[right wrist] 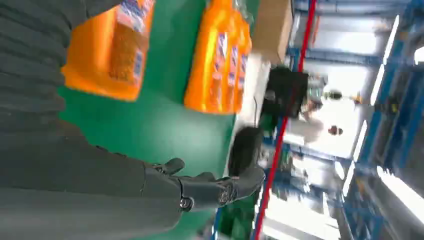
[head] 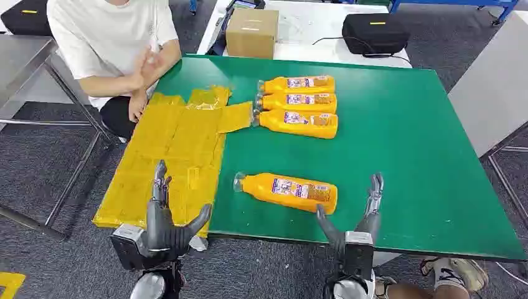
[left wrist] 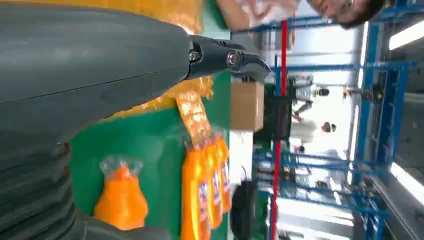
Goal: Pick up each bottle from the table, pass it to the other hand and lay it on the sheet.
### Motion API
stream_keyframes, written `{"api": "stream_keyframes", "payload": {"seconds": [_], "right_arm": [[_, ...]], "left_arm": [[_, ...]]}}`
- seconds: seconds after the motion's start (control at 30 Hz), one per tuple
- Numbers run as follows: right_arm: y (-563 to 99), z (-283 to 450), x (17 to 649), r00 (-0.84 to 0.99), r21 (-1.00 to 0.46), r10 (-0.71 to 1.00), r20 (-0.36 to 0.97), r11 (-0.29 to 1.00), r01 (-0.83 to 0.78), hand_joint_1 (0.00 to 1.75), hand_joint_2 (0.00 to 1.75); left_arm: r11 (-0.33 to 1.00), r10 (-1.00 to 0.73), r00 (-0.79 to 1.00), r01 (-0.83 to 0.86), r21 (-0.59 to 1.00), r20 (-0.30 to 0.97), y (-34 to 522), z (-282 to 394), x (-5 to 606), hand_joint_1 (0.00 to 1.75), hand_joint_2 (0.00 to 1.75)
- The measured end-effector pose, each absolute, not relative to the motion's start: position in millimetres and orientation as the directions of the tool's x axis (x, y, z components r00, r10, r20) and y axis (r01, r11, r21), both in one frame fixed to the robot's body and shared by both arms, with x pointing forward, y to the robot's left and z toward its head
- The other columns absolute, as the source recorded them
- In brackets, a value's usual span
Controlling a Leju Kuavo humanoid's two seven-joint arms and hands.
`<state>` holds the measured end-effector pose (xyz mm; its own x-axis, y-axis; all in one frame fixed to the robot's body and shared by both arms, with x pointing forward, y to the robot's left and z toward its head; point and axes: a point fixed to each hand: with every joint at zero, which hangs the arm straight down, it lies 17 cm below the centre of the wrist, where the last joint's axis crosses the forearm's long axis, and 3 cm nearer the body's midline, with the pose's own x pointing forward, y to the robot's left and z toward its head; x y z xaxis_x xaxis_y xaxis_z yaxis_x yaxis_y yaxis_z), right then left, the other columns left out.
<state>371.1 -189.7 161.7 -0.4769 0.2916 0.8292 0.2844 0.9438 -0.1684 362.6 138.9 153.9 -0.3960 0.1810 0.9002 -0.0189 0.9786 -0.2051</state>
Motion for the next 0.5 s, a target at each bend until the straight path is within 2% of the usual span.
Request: {"api": "stream_keyframes", "payload": {"seconds": [0.23,0.4,0.5], "right_arm": [[-178.5,157.4,372.8,-0.487,-0.287,0.393,0.780,0.916,0.280,0.00,1.75],[-164.6,133.0,399.9,-0.432,-0.552,0.579,0.692,0.809,0.200,0.00,1.75],[-171.5,116.3,416.2,-0.406,-0.626,0.625,0.666,0.765,0.152,0.00,1.75]], "left_arm": [[0.975,0.181,-0.396,-0.045,-0.216,0.900,145.5,153.3,360.1,0.00,1.75],[0.973,0.199,-0.400,-0.032,-0.230,0.895,144.3,154.0,359.3,0.00,1.75],[0.972,0.205,-0.400,-0.027,-0.235,0.893,143.9,154.0,359.2,0.00,1.75]]}}
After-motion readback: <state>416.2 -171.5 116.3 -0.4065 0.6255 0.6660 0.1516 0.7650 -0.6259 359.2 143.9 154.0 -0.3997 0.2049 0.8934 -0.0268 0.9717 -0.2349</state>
